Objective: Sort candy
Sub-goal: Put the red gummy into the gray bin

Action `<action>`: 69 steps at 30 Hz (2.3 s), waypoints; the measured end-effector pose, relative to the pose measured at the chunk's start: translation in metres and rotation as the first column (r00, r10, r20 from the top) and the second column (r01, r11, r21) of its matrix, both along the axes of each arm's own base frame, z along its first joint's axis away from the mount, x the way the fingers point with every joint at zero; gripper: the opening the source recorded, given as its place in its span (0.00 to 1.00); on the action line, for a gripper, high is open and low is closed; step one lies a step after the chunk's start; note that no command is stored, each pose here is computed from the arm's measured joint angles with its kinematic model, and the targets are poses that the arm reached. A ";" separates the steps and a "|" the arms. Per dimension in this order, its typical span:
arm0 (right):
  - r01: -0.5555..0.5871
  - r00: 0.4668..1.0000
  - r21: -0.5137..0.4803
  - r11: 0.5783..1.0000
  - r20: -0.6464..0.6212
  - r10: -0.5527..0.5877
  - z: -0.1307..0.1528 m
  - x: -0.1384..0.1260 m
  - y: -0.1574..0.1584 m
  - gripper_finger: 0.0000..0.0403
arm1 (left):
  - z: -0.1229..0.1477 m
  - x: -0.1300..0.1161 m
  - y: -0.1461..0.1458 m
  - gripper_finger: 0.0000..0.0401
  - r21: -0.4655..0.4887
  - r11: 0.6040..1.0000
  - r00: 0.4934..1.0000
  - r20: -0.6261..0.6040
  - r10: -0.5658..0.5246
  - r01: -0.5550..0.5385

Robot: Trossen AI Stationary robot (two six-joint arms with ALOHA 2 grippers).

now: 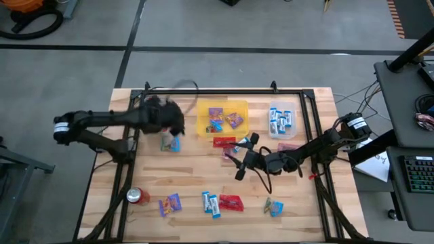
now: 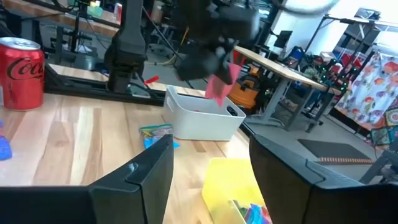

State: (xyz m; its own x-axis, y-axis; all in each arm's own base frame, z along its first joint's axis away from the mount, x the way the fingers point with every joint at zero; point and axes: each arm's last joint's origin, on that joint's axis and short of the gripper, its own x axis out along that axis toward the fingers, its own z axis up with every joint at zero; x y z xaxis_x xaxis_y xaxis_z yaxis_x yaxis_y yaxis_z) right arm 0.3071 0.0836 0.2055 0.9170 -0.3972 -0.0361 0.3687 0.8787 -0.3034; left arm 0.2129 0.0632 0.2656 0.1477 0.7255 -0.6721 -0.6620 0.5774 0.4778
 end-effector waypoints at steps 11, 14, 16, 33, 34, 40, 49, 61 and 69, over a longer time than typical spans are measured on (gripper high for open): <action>0.004 0.999 0.042 0.999 -0.032 -0.003 -0.006 0.000 0.000 0.50 | -0.025 -0.039 0.094 0.00 -0.177 0.872 0.886 0.000 0.464 -0.457; 0.006 0.999 0.051 0.999 -0.042 -0.004 -0.008 0.000 0.000 0.50 | -0.032 -0.037 0.103 0.00 -0.178 0.860 0.875 -0.015 0.484 -0.479; 0.008 0.999 0.057 0.998 -0.047 -0.005 -0.009 -0.001 0.000 0.50 | -0.037 -0.036 0.106 0.00 -0.164 0.856 0.871 -0.036 0.490 -0.489; 0.011 0.998 0.074 0.997 -0.058 -0.007 -0.011 -0.001 0.000 0.50 | -0.085 -0.019 0.124 0.00 -0.076 0.825 0.814 -0.236 0.530 -0.560; 0.011 0.998 0.074 0.997 -0.057 -0.007 -0.011 -0.001 0.000 0.50 | -0.087 -0.018 0.124 0.00 -0.068 0.825 0.811 -0.245 0.531 -0.561; 0.011 0.998 0.074 0.997 -0.058 -0.007 -0.011 -0.001 0.000 0.50 | -0.094 -0.017 0.126 0.00 -0.059 0.825 0.806 -0.261 0.531 -0.562; 0.011 0.998 0.074 0.997 -0.058 -0.007 -0.011 -0.001 0.000 0.50 | -0.094 -0.018 0.125 0.02 -0.060 0.829 0.807 -0.275 0.522 -0.556; 0.011 0.998 0.073 0.997 -0.058 -0.007 -0.011 -0.001 0.000 0.50 | -0.094 -0.017 0.125 0.20 -0.062 0.829 0.808 -0.272 0.522 -0.556; 0.011 0.998 0.073 0.997 -0.058 -0.007 -0.011 -0.001 0.000 0.50 | -0.092 -0.015 0.121 0.30 -0.063 0.839 0.818 -0.277 0.505 -0.540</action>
